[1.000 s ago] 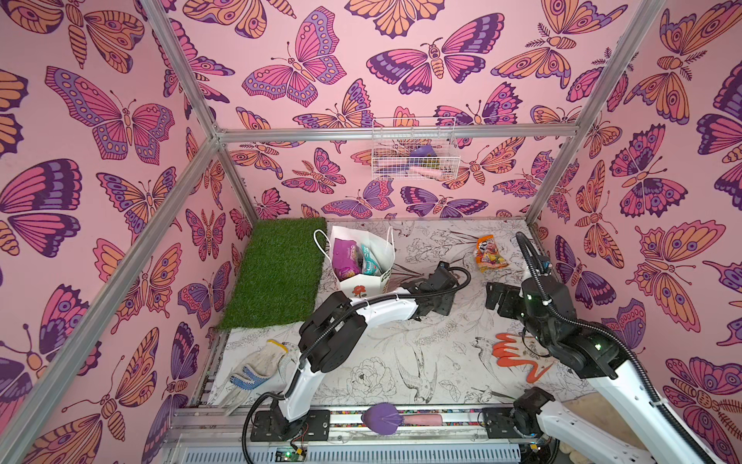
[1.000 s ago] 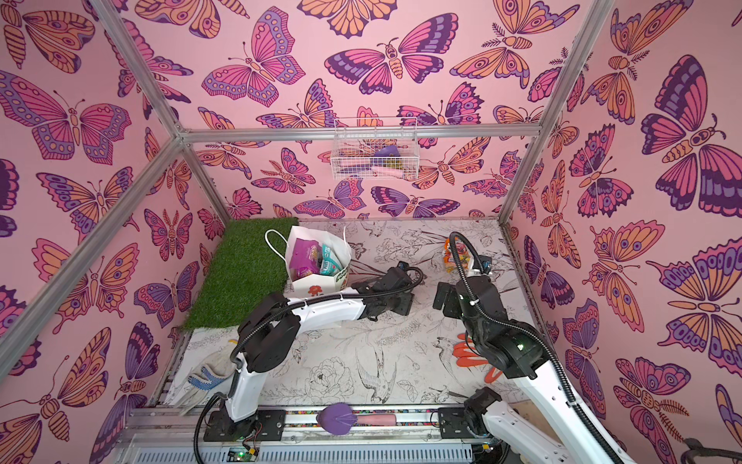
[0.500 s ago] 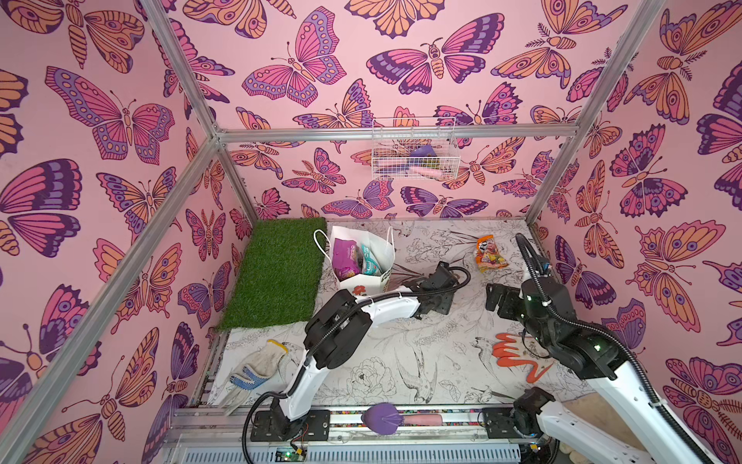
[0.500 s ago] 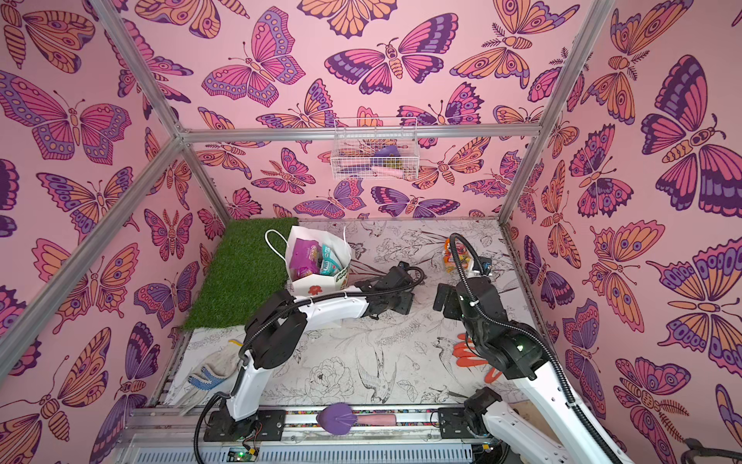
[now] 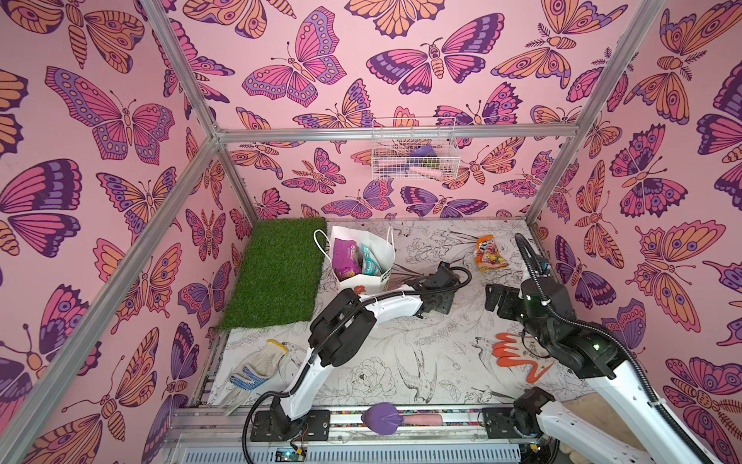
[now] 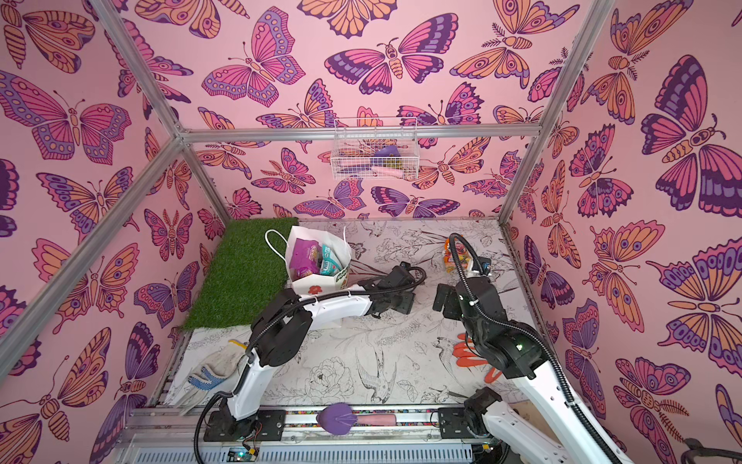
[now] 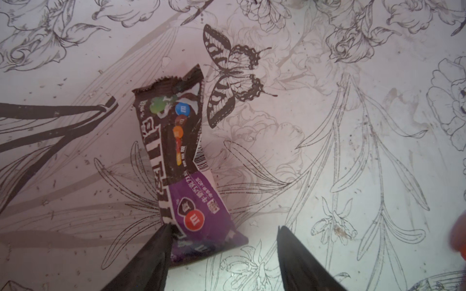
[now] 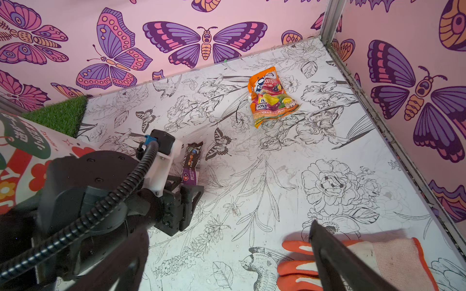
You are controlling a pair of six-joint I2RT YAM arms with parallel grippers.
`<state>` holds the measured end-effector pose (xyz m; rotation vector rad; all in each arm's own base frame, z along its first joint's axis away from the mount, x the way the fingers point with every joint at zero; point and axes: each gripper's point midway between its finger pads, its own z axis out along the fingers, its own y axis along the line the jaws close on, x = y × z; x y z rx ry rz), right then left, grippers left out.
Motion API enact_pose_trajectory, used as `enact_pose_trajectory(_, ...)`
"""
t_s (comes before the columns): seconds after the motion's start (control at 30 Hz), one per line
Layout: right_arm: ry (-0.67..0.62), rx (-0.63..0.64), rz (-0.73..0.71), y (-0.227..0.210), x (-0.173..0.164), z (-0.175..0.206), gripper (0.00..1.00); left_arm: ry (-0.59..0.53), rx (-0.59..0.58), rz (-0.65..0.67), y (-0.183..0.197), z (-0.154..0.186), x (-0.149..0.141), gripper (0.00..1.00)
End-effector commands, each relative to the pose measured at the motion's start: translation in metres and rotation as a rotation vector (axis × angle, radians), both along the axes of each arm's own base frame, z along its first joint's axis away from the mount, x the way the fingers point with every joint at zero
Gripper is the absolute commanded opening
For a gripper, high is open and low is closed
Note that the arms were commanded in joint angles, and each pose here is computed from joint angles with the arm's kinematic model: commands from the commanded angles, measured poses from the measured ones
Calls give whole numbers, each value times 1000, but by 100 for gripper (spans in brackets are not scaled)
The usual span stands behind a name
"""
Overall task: Place the snacks into the paper bag
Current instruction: Pick up the snack from the center of the table.
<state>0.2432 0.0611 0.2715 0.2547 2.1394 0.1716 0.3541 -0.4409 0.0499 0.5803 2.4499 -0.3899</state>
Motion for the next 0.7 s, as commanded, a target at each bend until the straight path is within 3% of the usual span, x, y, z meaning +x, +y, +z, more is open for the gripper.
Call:
enact_pose_trajectory(0.0, 9, 2, -12, -3, -2, 0, 99, 19, 42, -3, 5, -12, 3, 68)
enact_pose_trajectory(0.4, 13, 6, -10, -2, -1, -1, 99, 38, 88, -10, 9, -27, 1, 65)
enact_pose_trajectory(0.67, 10, 11, -11, -3, -3, -1, 99, 38, 104, -12, 12, -31, 0, 45)
